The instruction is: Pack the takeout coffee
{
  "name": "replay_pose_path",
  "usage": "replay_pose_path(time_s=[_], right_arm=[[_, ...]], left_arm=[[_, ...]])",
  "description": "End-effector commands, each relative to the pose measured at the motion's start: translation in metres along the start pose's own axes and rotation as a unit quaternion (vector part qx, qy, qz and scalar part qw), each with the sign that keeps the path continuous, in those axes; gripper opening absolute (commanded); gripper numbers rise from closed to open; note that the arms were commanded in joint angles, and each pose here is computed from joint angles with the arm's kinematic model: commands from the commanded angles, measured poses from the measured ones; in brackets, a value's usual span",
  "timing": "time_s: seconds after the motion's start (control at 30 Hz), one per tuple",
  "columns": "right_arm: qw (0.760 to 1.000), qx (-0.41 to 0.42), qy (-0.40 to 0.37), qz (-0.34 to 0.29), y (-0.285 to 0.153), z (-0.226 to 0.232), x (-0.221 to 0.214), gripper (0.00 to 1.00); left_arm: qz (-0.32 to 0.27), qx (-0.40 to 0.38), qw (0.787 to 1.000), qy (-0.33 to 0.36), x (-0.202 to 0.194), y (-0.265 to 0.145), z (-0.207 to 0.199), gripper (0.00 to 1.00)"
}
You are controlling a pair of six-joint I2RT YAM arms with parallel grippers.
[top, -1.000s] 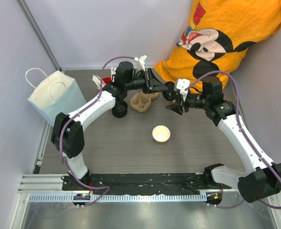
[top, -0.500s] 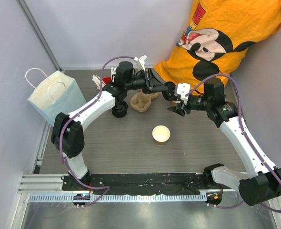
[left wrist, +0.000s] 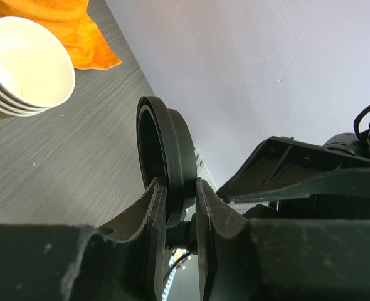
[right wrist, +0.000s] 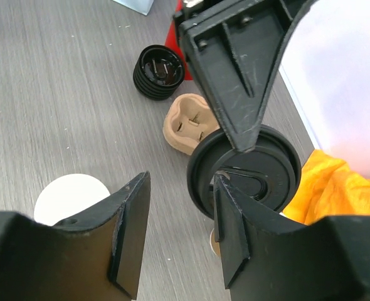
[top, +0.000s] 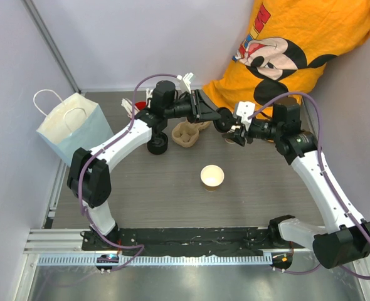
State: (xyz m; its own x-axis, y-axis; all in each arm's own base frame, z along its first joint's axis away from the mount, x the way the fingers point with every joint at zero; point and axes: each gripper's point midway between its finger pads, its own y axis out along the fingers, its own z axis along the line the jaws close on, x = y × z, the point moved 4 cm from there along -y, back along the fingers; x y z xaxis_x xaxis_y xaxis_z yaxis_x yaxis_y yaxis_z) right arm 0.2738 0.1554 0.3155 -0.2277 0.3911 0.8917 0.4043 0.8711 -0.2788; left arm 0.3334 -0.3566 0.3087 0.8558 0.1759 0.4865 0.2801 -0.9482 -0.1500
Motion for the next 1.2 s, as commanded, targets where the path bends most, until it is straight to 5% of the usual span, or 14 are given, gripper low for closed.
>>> replay_pose_path(time_s=[0.0,0.7,0.97,1.17], right_arm=[[0.999,-0.032,0.003,-0.013,0.005,-0.018,0.006,0.49],[0.996,-0.082,0.031,-0.008,0.005,-0.034,-0.005,0.43],[0.989,-0.103,0.083,0.068,-0.003,-0.033,-0.051,0.41],[0.967,-0.097,0.197,0.132,0.013,-0.027,-0.104,0.41]], left_arm=[[-0.002,-0.03,0.999,0.025,0.003,-0.003,-0.017,0.24],[0.004,-0.037,0.999,0.039,0.003,-0.003,-0.018,0.25],[0.021,0.015,0.994,0.102,-0.002,-0.011,0.002,0.43],[0.023,0.034,0.991,0.131,-0.008,-0.023,0.013,0.58]])
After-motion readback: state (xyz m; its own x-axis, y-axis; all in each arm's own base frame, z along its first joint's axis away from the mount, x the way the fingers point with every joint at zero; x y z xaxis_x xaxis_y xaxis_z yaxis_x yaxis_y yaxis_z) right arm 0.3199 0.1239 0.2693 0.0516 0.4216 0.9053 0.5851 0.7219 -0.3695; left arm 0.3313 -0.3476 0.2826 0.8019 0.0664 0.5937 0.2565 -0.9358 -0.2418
